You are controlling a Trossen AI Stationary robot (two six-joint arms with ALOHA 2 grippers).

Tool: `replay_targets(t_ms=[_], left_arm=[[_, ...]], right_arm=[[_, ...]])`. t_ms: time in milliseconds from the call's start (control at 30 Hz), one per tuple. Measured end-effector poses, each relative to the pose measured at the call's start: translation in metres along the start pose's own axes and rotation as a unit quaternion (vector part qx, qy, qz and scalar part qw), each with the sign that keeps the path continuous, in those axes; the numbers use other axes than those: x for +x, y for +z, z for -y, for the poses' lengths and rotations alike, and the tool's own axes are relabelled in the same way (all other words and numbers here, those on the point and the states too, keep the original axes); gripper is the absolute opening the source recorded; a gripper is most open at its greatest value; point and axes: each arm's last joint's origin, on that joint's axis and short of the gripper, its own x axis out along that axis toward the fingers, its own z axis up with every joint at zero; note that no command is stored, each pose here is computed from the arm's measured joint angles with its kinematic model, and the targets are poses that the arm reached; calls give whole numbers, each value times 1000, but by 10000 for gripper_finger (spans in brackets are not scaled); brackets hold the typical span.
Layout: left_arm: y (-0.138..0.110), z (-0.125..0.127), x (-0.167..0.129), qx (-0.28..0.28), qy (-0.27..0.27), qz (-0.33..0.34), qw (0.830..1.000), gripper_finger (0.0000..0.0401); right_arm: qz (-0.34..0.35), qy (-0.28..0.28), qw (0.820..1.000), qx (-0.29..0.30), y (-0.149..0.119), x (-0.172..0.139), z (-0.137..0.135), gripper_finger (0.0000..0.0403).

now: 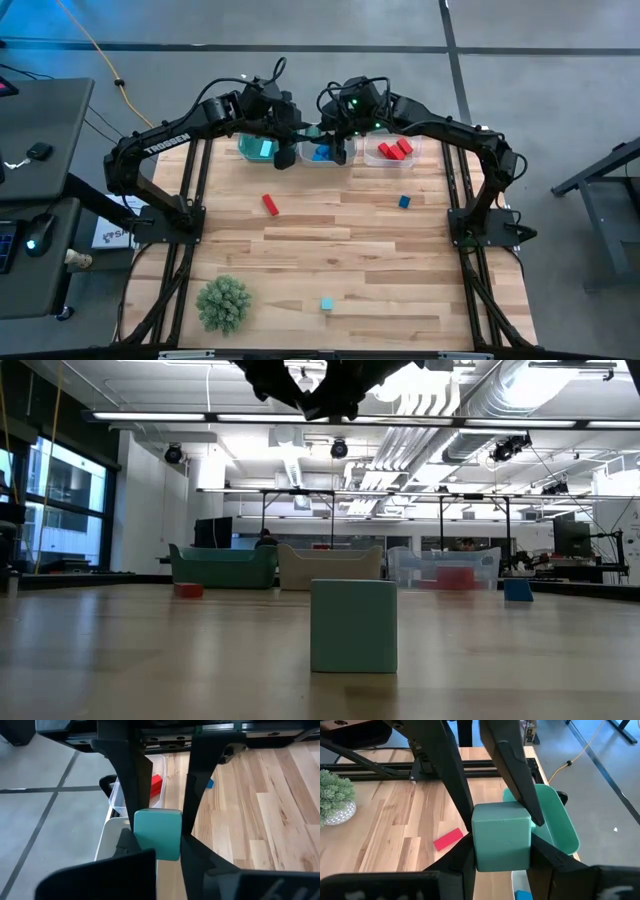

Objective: Sort & place blocks by color
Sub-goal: Put the light blue block into the green bin

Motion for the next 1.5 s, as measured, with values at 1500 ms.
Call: replay_targets(t_ms=[1500], left_arm=[[1, -2, -1, 6, 22, -2, 1000, 0]], right_arm=[[17, -65, 998, -20, 4, 0, 7, 216]])
